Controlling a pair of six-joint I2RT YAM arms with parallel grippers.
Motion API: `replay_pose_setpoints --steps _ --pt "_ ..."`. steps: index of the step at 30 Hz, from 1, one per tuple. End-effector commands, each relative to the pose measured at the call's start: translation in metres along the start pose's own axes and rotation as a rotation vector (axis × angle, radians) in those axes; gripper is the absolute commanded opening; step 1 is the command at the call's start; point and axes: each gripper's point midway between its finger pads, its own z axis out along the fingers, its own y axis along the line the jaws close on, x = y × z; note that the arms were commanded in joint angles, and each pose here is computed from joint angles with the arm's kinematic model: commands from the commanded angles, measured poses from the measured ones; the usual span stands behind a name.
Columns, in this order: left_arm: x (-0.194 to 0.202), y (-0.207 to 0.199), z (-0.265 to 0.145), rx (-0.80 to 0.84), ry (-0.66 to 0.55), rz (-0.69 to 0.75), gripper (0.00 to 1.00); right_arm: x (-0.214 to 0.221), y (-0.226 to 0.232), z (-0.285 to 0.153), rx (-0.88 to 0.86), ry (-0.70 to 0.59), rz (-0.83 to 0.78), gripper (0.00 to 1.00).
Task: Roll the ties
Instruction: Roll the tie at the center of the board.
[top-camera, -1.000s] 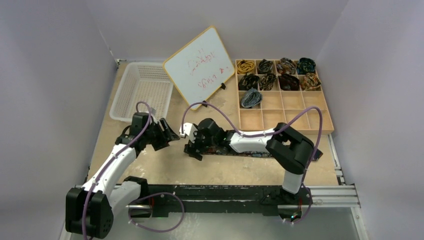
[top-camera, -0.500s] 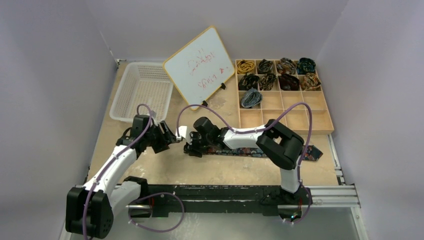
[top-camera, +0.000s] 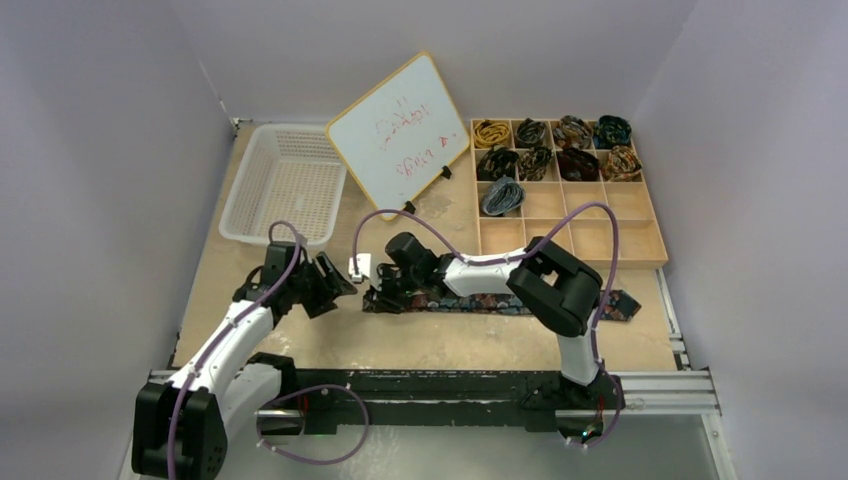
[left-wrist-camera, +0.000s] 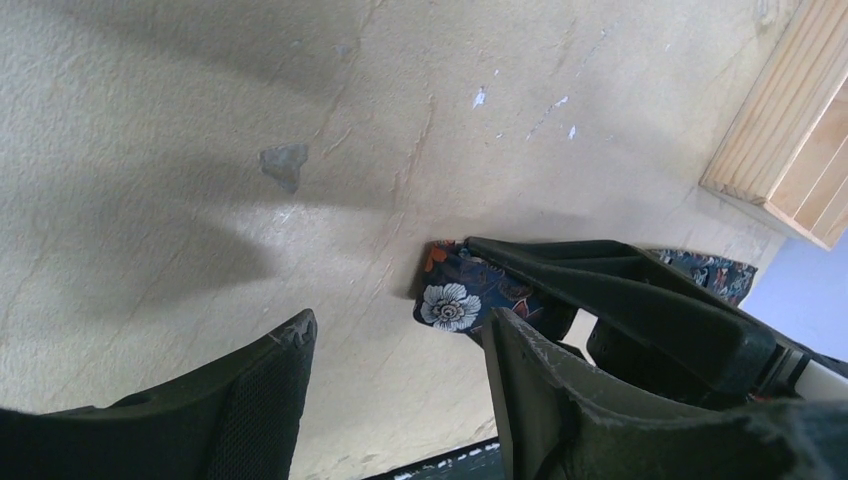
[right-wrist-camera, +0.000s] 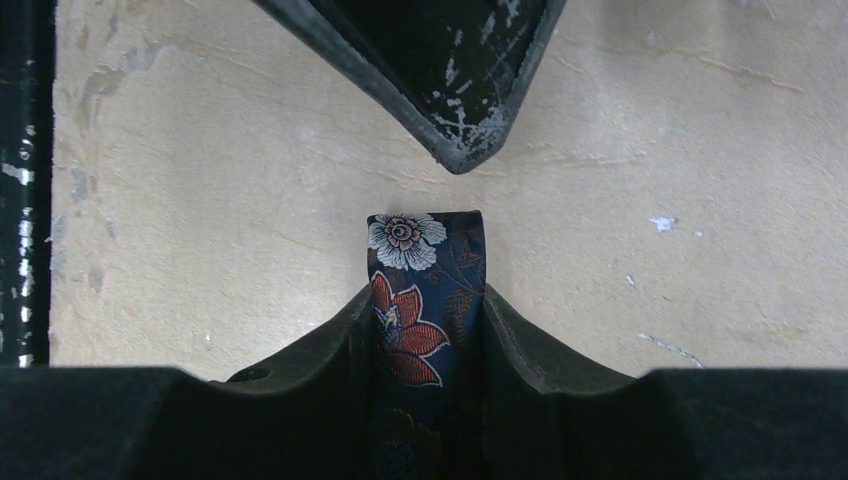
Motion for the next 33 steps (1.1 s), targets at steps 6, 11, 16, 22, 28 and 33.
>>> replay_pose_setpoints --steps 6,11,16,22,28,33 --pt "-0.004 0.008 -0.001 -0.026 -0.044 -0.069 0.60 -0.014 0.020 0.019 -0.073 0.001 -0.005 0.52" --pt "-0.005 0.007 -0.004 -0.021 -0.062 -0.080 0.60 -0.048 0.013 -0.008 0.027 -0.099 0.040 0.73" --pt "-0.008 0.002 -0.006 0.004 -0.079 -0.071 0.60 -0.091 -0.008 -0.060 0.237 -0.302 0.175 0.87" --pt "-0.007 -0.004 -0.006 0.041 -0.070 -0.040 0.60 -0.085 -0.016 -0.114 0.344 -0.486 0.711 0.99" --pt "-0.002 -0.004 -0.002 0.065 -0.048 -0.025 0.61 -0.053 0.010 -0.104 0.226 -0.436 1.190 0.91" --pt "0.002 -0.003 0.001 0.078 -0.037 -0.021 0.60 -0.053 0.017 -0.094 0.155 -0.460 1.299 0.78"
